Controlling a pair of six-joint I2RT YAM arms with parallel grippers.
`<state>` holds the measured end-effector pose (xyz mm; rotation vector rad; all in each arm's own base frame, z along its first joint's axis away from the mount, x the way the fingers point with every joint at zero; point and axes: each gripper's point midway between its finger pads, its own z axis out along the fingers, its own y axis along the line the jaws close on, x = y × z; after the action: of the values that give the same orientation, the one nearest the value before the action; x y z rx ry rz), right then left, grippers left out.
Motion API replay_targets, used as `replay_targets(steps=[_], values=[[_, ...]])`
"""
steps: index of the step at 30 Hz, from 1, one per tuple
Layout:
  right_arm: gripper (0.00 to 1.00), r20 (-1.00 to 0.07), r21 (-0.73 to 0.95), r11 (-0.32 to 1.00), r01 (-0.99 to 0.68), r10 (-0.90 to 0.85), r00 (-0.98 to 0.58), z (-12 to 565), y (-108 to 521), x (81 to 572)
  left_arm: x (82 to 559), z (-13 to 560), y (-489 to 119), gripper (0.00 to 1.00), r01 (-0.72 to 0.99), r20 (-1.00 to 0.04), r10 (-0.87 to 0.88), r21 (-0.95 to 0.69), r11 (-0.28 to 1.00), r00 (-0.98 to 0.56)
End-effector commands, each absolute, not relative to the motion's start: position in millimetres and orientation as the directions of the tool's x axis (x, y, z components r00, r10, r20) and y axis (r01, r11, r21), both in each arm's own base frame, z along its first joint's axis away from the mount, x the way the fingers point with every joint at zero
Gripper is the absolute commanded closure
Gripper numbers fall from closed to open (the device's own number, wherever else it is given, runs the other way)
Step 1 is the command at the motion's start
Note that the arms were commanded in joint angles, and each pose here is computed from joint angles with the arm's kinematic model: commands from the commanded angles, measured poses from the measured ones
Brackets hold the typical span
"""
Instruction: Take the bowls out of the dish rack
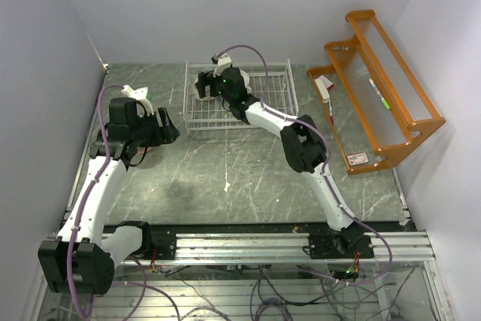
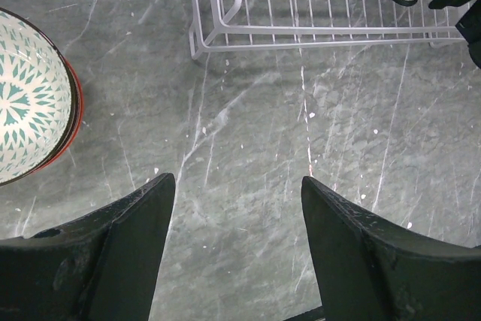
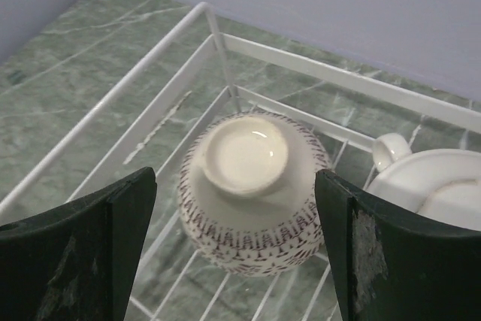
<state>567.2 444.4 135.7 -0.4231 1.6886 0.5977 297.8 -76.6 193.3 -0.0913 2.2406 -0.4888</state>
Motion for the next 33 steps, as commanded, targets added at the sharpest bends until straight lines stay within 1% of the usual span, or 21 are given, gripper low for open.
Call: replay_targets(steps=[1, 5, 14, 21, 28, 33], values=[[0.15, -0.992, 0.072, 0.841, -0.536, 0.003, -0.127, 145.3, 437.7, 585.7, 296.4, 189.9, -72.6, 0.21, 0.072, -0.708, -0.236, -0.376, 0.924, -0.666], [0.15, -0.994, 0.055, 0.843, -0.536, -0.005, -0.110, 147.7, 441.4, 592.7, 297.3, 189.4, -71.4, 0.21, 0.067, -0.708, -0.235, -0.371, 0.926, -0.665], [0.19, -0.994, 0.021, 0.844, -0.536, -0.038, -0.099, 128.9, 447.2, 602.9, 297.0, 184.5, -73.4, 0.21, 0.069, -0.695, -0.235, -0.379, 0.923, -0.679], [0.21, -0.995, 0.028, 0.843, -0.537, -0.028, -0.096, 125.4, 448.0, 603.5, 297.3, 184.1, -73.8, 0.21, 0.071, -0.695, -0.234, -0.380, 0.922, -0.680], [0.26, -0.993, 0.045, 0.844, -0.534, -0.021, -0.116, 112.6, 447.7, 602.2, 297.1, 183.1, -74.2, 0.21, 0.071, -0.692, -0.234, -0.382, 0.922, -0.683], [0.34, -0.994, 0.043, 0.846, -0.531, -0.019, -0.110, 112.5, 446.8, 601.9, 297.5, 183.7, -74.5, 0.21, 0.073, -0.693, -0.233, -0.382, 0.921, -0.682]])
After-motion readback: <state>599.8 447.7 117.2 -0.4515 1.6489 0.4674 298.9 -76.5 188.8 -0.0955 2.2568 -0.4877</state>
